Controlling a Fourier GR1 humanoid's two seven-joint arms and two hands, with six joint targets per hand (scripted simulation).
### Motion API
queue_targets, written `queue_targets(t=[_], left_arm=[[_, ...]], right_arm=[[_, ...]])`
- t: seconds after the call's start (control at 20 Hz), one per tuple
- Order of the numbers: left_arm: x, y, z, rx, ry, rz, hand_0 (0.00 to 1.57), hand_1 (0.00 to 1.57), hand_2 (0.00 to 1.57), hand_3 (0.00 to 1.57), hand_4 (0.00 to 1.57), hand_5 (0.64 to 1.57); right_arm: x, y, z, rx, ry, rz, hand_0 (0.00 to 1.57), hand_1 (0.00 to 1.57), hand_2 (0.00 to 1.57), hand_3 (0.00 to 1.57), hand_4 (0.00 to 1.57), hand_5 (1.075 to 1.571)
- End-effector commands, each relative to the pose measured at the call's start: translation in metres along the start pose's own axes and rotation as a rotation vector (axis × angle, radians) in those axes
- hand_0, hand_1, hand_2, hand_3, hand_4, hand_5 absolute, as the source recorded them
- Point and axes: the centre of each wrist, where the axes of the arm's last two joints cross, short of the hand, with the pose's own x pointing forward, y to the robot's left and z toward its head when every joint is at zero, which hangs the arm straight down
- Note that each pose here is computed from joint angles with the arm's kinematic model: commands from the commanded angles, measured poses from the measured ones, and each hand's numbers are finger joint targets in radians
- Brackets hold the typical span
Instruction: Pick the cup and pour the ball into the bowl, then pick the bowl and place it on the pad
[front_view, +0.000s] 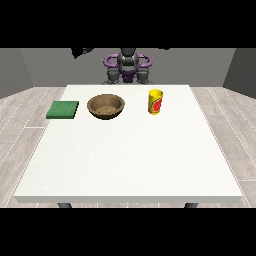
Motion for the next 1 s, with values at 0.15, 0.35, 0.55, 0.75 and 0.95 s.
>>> queue_targets(t=[0.15, 0.35, 0.55, 0.75, 0.95], left_arm=[[0.012, 0.000, -0.035, 0.008, -0.158, -0.099, 0.00, 0.00, 0.00, 0.00, 0.00, 1.402], [0.014, 0.009, -0.056, -0.003, -0.225, -0.147, 0.00, 0.00, 0.00, 0.00, 0.00, 1.335], [0.012, 0.056, -0.068, 0.030, -0.261, -0.188, 0.00, 0.00, 0.00, 0.00, 0.00, 1.269], [-0.001, 0.066, -0.086, 0.040, -0.274, -0.236, 0.00, 0.00, 0.00, 0.00, 0.00, 1.255], [-0.018, 0.048, -0.102, 0.040, -0.249, -0.223, 0.00, 0.00, 0.00, 0.00, 0.00, 1.245]], right_arm=[[0.006, 0.026, -0.023, 0.063, -0.112, -0.030, 0.00, 0.00, 0.00, 0.00, 0.00, 1.563], [0.011, 0.009, -0.046, 0.092, -0.187, -0.022, 0.00, 0.00, 0.00, 0.00, 0.00, 1.566], [-0.005, 0.009, -0.043, 0.106, -0.218, -0.014, 0.00, 0.00, 0.00, 0.00, 0.00, 1.562], [0.012, 0.001, -0.069, 0.091, -0.272, 0.000, 0.00, 0.00, 0.00, 0.00, 0.00, 1.560], [0.009, -0.025, -0.084, 0.083, -0.268, -0.010, 0.00, 0.00, 0.00, 0.00, 0.00, 1.561]])
